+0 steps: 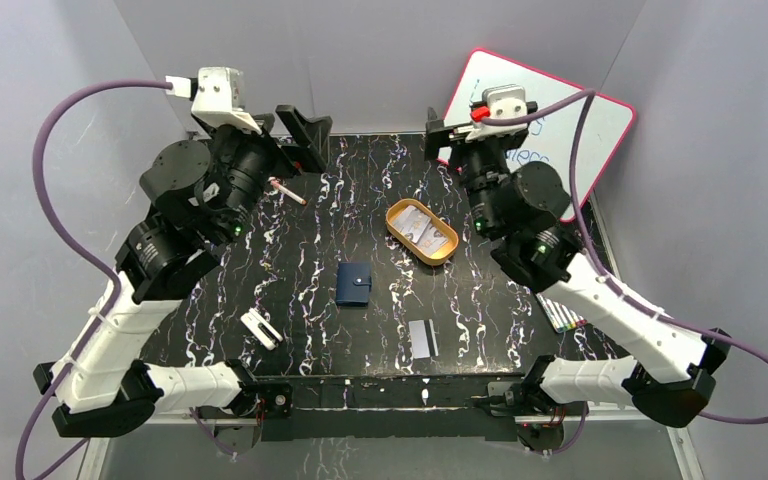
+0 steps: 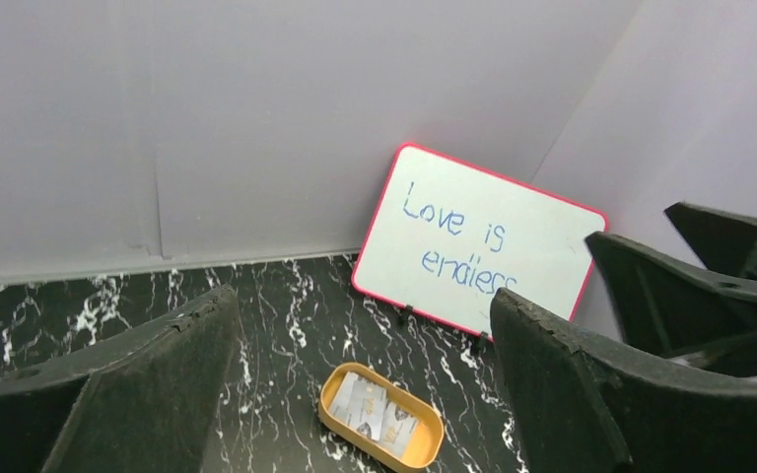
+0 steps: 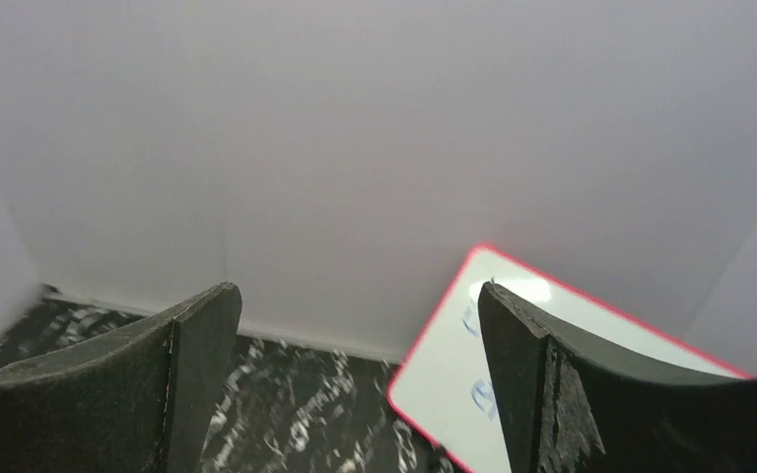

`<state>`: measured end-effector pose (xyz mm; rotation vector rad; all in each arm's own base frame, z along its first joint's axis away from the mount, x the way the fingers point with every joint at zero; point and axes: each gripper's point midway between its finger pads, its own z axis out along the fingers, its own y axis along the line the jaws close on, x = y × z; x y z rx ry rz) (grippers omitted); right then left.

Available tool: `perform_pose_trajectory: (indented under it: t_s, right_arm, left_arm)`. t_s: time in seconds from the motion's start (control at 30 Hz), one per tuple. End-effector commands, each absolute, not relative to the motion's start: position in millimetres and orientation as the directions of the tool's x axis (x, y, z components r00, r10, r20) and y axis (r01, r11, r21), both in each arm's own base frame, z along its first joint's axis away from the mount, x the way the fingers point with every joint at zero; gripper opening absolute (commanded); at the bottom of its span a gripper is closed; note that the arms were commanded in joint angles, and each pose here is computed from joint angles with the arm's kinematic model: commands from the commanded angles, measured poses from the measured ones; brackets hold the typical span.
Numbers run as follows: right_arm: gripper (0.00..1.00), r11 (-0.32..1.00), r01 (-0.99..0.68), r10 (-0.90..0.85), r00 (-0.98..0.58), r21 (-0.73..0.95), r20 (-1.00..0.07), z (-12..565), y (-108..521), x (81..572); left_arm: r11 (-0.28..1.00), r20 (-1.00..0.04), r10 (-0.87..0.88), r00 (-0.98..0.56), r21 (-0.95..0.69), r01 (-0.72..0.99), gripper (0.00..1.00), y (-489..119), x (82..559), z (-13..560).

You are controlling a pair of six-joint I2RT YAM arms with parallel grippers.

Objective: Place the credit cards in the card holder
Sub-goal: Reset both arms

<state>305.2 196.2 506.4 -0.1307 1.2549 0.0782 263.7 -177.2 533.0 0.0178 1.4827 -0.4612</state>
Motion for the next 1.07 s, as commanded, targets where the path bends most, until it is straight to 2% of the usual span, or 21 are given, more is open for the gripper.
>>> perform_pose_trajectory:
  t_s: [0.0,0.07,0.13,0.23,0.43,0.6,0.67,0.9,1.03]
  right_arm:
    - [0.99,0.939,-0.345,0.186,0.526,-0.008,-0.830,621.1,179.3,237.8]
    - [0.99,0.872,-0.481,0.198,0.516,-0.091,-0.833,624.4,198.4,219.2]
    - [0.99,0.821,-0.569,0.276,0.482,-0.057,-0.832,629.6,201.4,204.3]
    - [0.99,0.792,-0.610,0.305,0.431,-0.025,-0.849,634.8,200.5,197.3]
    - [0.99,0.901,-0.434,0.203,0.369,0.025,-0.907,625.6,194.1,234.3]
    - [0.99,0.884,-0.463,0.216,0.277,0.067,-0.936,618.7,213.3,242.3]
    - [0.99,0.866,-0.498,0.213,0.291,0.042,-0.933,606.0,223.7,241.1]
    - [0.99,0.884,-0.466,0.239,0.400,0.028,-0.885,601.5,201.8,231.7]
    - [0.99,0.895,-0.445,0.224,0.401,0.024,-0.888,590.6,201.5,235.8]
  left_arm:
    - [0.906,-0.949,-0.284,0.139,-0.218,0.363,0.95,-159.7,245.2,578.8]
    - [0.924,-0.954,-0.261,0.147,-0.203,0.324,0.95,-154.7,249.6,576.1]
    - [0.949,-0.966,-0.217,0.143,-0.174,0.264,0.95,-149.3,257.1,565.4]
    - [0.967,-0.978,-0.175,0.117,-0.148,0.207,0.95,-148.2,266.3,544.9]
    - [0.970,-0.982,-0.163,0.092,-0.143,0.198,0.95,-156.8,274.2,516.3]
    - [0.972,-0.981,-0.181,0.072,-0.167,0.165,0.95,-153.8,276.3,507.5]
    - [0.967,-0.977,-0.201,0.071,-0.187,0.174,0.95,-152.1,272.6,510.0]
    - [0.951,-0.964,-0.249,0.093,-0.226,0.209,0.95,-139.8,256.7,523.4]
    - [0.948,-0.957,-0.275,0.092,-0.254,0.192,0.95,-136.2,256.4,523.2]
